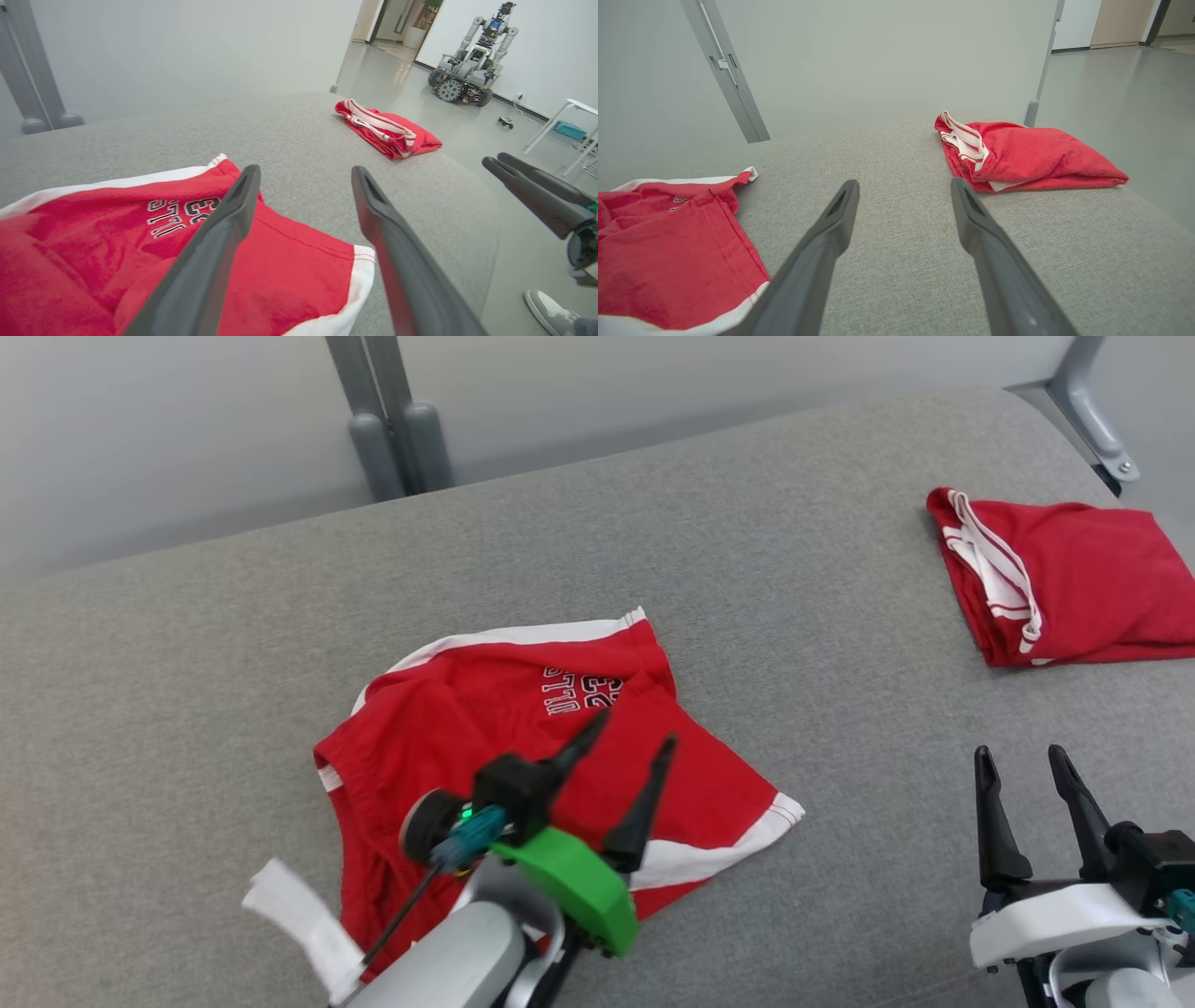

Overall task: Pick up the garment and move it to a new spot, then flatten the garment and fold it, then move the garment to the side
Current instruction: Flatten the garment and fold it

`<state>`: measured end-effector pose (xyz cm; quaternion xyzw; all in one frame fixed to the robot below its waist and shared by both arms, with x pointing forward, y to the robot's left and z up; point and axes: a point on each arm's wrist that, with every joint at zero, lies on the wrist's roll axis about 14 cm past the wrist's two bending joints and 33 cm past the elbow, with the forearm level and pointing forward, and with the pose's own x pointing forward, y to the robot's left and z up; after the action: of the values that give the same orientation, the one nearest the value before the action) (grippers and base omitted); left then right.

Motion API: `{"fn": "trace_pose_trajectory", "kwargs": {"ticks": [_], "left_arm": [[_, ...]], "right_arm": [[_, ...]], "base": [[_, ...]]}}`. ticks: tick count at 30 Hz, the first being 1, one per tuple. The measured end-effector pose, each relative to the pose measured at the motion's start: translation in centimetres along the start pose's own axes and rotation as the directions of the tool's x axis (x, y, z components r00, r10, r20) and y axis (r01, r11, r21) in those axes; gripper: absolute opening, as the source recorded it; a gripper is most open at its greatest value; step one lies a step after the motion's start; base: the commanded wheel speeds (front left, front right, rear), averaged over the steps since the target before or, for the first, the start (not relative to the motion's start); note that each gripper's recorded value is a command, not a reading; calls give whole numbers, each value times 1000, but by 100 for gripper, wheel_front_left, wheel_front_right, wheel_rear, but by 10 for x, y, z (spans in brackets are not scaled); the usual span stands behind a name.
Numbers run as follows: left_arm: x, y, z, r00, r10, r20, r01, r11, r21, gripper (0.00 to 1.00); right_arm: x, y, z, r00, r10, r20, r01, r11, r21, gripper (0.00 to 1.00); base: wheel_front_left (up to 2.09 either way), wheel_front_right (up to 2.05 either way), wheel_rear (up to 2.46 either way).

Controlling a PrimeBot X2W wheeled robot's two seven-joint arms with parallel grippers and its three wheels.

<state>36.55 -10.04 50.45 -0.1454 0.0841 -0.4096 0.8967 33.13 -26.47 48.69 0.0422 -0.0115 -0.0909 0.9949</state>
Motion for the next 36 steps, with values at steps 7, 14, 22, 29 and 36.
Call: {"fn": "trace_pose_trajectory", "kwargs": {"ticks": [7, 14, 22, 29, 36], "left_arm": [[-76, 79, 13, 932, 348, 101, -352, 935, 34, 100], [-159, 120, 13, 788, 595, 159, -605, 796, 18, 100], [-236, 133, -3, 676, 714, 182, -731, 680, 50, 100], [-273, 139, -3, 605, 765, 221, -788, 615, 26, 100], [-267, 132, 1, 649, 720, 245, -746, 666, 17, 100]], "right_arm": [[4, 9, 9, 998, 61, 26, -61, 998, -31, 100], [7, 29, 7, 992, 125, 24, -124, 992, -29, 100], [4, 48, 1, 985, 171, 9, -171, 985, -16, 100], [-2, 55, 0, 981, 194, 5, -194, 981, -27, 100], [-6, 67, -3, 974, 226, -1, -226, 974, -26, 100]], "base": [[0, 0, 0], [0, 0, 0], [0, 0, 0], [0, 0, 0], [0, 0, 0]]}}
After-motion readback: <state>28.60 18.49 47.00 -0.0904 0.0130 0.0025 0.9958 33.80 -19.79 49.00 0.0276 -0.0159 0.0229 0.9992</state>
